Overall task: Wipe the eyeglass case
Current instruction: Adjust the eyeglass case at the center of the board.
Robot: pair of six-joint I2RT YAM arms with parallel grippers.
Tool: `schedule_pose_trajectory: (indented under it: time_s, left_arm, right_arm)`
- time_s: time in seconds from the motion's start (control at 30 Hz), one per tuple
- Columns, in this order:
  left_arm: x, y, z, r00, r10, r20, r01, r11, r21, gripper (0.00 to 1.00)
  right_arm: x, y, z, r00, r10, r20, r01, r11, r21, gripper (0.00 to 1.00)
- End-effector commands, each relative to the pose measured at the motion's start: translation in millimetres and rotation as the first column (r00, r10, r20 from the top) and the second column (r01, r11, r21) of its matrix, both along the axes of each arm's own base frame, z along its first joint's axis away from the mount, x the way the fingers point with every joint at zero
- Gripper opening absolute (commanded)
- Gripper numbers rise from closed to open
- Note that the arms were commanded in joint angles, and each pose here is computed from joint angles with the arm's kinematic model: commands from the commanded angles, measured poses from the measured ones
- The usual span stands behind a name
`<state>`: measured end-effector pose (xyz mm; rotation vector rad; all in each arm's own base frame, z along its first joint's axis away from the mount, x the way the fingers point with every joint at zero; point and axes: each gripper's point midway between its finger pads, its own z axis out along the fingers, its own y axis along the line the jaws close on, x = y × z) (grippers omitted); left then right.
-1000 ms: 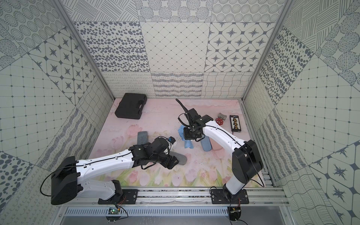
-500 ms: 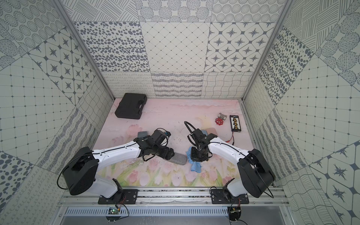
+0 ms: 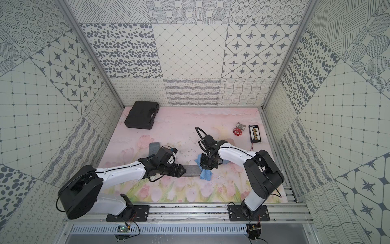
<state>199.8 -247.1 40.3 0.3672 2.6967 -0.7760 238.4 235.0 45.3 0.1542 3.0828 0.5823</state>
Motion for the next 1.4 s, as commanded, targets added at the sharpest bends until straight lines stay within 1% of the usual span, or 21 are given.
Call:
schedule_pose_trajectory:
  time_s: [0.0,0.17,0.3,0.4,0.57,0.77,0.87,0.93,1.0,1.2,1.37]
  left_arm:
    - [-4,-11,19,0.998,0.051,-0.025,-0.054,0.987,-0.152,0.84]
    - [-12,-4,15,0.996,0.078,-0.048,-0.085,0.984,-0.160,0.83]
    - [-15,1,12,0.997,0.067,-0.044,-0.072,0.989,-0.131,0.83]
    - [-14,7,15,1.000,0.029,-0.008,-0.029,0.997,-0.070,0.83]
    - [-5,15,28,0.993,-0.070,0.093,0.066,0.997,0.049,0.84]
    - [5,4,38,0.977,-0.155,0.147,0.144,0.986,0.083,0.84]
    - [9,2,35,0.969,-0.193,0.156,0.176,0.978,0.115,0.85]
    - [14,2,33,0.966,-0.198,0.167,0.176,0.975,0.135,0.85]
    - [17,-1,31,0.965,-0.196,0.174,0.174,0.976,0.133,0.86]
    - [18,-13,26,0.971,-0.181,0.158,0.172,0.983,0.070,0.87]
    - [18,-12,21,0.971,-0.181,0.157,0.171,0.983,0.074,0.87]
  right_arm:
    - [23,17,10,0.997,0.024,0.068,-0.027,0.999,0.042,0.00]
    - [34,9,7,0.995,0.042,0.086,-0.042,0.999,0.002,0.00]
    - [41,3,11,0.993,0.056,0.105,-0.054,0.998,-0.022,0.00]
    - [45,-1,17,0.989,0.070,0.132,-0.064,0.997,-0.046,0.00]
    - [48,-7,25,0.983,0.085,0.163,-0.074,0.995,-0.072,0.00]
    - [46,-7,24,0.984,0.088,0.157,-0.078,0.995,-0.068,0.00]
    - [43,-7,21,0.986,0.081,0.149,-0.073,0.995,-0.063,0.00]
    - [42,-7,20,0.986,0.079,0.146,-0.071,0.996,-0.058,0.00]
    - [41,-7,20,0.987,0.079,0.142,-0.072,0.996,-0.057,0.00]
    - [39,-7,17,0.988,0.081,0.134,-0.074,0.996,-0.052,0.00]
    - [39,-3,14,0.989,0.079,0.128,-0.074,0.996,-0.041,0.00]
